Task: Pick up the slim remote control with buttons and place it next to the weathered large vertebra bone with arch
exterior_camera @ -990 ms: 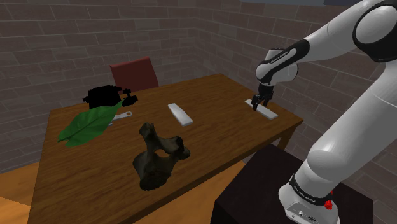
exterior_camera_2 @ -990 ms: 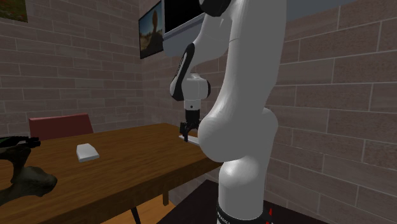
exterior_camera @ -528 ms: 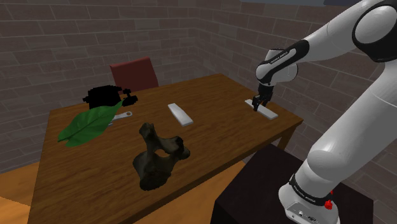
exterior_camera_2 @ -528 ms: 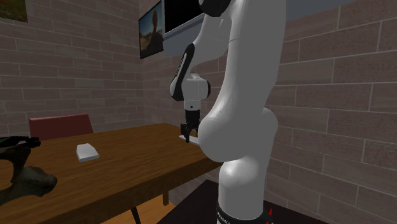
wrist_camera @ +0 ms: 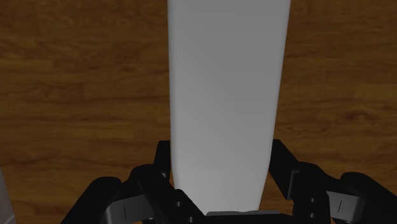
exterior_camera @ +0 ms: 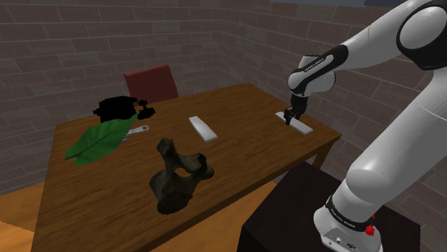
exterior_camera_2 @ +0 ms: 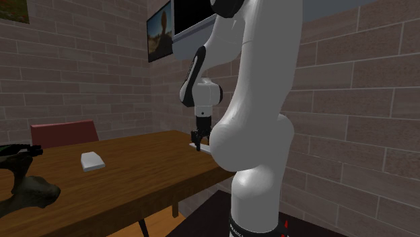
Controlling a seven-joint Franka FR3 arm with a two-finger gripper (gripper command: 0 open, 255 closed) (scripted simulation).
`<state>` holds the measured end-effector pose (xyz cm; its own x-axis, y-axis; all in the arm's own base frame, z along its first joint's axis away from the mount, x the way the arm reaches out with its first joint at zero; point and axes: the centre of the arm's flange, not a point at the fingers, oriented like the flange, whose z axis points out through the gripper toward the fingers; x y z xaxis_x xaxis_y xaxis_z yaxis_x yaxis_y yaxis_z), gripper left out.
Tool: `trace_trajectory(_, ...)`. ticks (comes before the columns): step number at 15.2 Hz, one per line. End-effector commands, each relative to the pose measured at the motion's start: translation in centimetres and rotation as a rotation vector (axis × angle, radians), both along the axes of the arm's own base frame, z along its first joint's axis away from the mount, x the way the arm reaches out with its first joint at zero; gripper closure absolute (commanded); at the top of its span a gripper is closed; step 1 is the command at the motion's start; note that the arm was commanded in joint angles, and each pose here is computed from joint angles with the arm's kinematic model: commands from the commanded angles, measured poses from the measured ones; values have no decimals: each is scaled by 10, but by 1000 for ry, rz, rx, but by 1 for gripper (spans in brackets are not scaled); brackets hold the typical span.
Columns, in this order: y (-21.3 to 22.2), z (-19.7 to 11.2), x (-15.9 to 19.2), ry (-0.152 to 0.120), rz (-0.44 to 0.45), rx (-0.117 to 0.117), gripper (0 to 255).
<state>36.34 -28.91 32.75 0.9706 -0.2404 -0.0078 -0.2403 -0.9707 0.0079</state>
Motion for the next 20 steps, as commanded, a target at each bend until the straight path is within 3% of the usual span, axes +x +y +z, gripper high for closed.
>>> trace_trajectory(1, 0, 5, 0, 0, 0, 0, 255)
trace_trajectory(20, 0, 106, 0, 0, 0, 0, 255)
